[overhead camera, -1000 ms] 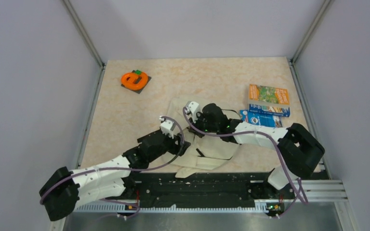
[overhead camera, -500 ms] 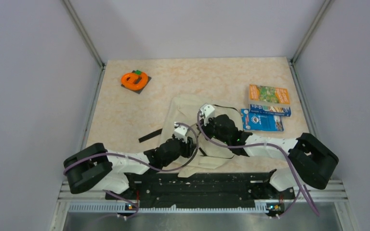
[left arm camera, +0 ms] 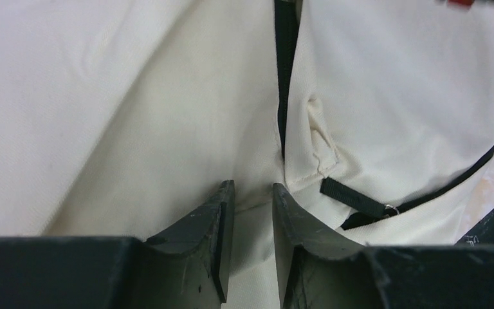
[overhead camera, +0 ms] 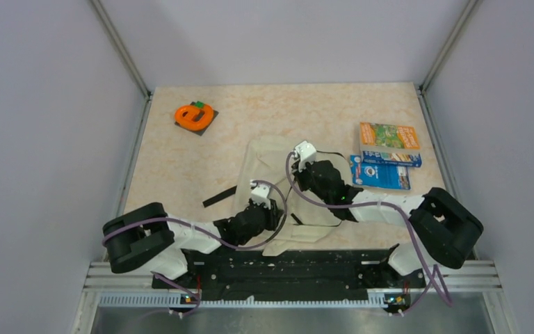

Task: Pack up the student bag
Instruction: Zip the student bag at the center of the board.

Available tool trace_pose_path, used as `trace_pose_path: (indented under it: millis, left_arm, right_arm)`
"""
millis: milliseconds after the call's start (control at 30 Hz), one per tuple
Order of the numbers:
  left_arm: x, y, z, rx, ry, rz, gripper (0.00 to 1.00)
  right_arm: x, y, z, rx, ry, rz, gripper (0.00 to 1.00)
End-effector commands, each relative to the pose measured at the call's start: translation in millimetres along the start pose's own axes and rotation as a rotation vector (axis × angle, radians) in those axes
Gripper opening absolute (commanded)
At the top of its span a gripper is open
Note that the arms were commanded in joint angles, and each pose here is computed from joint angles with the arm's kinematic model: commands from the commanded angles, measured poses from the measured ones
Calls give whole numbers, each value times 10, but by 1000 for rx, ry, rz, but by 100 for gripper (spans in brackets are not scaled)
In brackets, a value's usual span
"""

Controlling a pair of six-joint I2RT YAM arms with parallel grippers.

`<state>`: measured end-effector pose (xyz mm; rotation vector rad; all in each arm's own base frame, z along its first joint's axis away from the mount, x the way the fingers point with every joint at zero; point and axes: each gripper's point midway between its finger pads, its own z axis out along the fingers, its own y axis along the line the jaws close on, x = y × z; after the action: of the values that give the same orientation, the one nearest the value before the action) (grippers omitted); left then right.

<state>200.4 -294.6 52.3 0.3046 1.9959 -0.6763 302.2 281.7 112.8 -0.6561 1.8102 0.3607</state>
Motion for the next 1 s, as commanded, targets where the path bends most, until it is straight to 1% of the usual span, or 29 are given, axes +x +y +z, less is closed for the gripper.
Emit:
trace_pose_path:
  millis: [0, 100, 400, 467, 567, 667, 733, 800, 867, 967]
  left_arm:
    - [418, 173, -125, -50, 125, -2, 32]
    - [448, 209, -157, -60, 132, -10, 32]
    - [425, 176, -211, -53, 140, -8, 32]
    - [332, 102, -212, -42, 127, -8, 32]
    - [9, -87, -212, -13, 80, 0, 34]
    - [-430, -217, -211, -29, -12, -13, 44]
    - [-684, -278, -181, -43, -72, 2, 59]
    - [-823, -313, -118, -57, -100, 35, 67]
    - [-876, -279, 14, -98, -96, 74, 70]
    - [-857, -136, 217, -166, -63, 98, 71]
  right_arm:
    - [-752, -517, 68, 173, -223, 34, 0]
    - [-746, -653, 109, 181, -222, 39, 0]
    - [-736, -742, 362, 128, -202, 21, 0]
    - [-730, -782, 419, 128, -192, 20, 0]
    - [-726, -762, 474, 106, -178, 13, 0]
    - [-738, -699, 472, 72, -176, 30, 0]
    - [-728, -667, 462, 56, -167, 41, 0]
    - [-699, -629, 450, 36, -152, 49, 0]
    - [-667, -610, 437, 28, -141, 56, 0]
    - [-630, -601, 415, 25, -136, 63, 0]
